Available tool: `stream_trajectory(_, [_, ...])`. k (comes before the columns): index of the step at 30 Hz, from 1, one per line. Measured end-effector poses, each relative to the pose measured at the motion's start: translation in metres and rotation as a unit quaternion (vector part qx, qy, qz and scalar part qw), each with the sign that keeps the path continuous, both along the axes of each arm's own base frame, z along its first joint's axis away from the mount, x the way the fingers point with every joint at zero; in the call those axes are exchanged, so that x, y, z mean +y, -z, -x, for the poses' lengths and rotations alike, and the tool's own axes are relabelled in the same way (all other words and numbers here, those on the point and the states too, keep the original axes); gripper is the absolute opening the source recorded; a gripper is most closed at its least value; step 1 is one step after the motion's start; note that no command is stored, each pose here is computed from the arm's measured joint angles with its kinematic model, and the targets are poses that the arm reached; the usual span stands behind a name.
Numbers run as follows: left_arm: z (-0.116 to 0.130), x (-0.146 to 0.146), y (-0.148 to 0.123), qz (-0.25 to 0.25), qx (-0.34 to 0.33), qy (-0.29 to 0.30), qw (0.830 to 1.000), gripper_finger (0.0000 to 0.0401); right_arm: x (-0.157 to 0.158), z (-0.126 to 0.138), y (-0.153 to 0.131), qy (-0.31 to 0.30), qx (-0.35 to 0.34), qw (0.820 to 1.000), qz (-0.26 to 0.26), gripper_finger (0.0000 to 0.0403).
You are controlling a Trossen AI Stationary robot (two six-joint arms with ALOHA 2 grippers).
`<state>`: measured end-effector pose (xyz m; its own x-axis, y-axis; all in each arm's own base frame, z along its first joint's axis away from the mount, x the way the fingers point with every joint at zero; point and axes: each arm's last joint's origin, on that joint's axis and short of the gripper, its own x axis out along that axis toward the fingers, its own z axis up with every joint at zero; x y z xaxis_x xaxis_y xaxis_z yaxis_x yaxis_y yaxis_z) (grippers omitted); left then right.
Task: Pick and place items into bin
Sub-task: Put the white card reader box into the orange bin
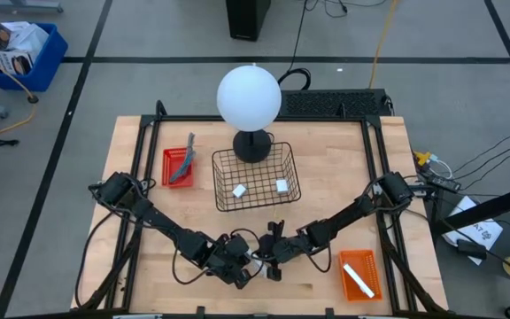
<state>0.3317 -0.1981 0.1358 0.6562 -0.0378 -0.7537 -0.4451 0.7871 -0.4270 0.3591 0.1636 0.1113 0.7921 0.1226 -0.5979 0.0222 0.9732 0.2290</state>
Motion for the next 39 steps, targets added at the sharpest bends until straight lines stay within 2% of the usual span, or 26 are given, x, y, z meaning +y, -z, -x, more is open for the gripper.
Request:
stream_trajectory(22, [0.002, -0.004, 0.000, 0.001, 0.000, 0.007, 1.000, 0.0008, 0.000, 0.000, 0.000, 0.002, 0.000, 1.000, -0.004, 0.0072])
stream_trajectory(39, [0.013, -0.020, -0.001, -0.016, -0.007, 0.033, 0.999, 0.0008, 0.000, 0.000, 0.000, 0.002, 0.001, 1.000, -0.005, 0.0075])
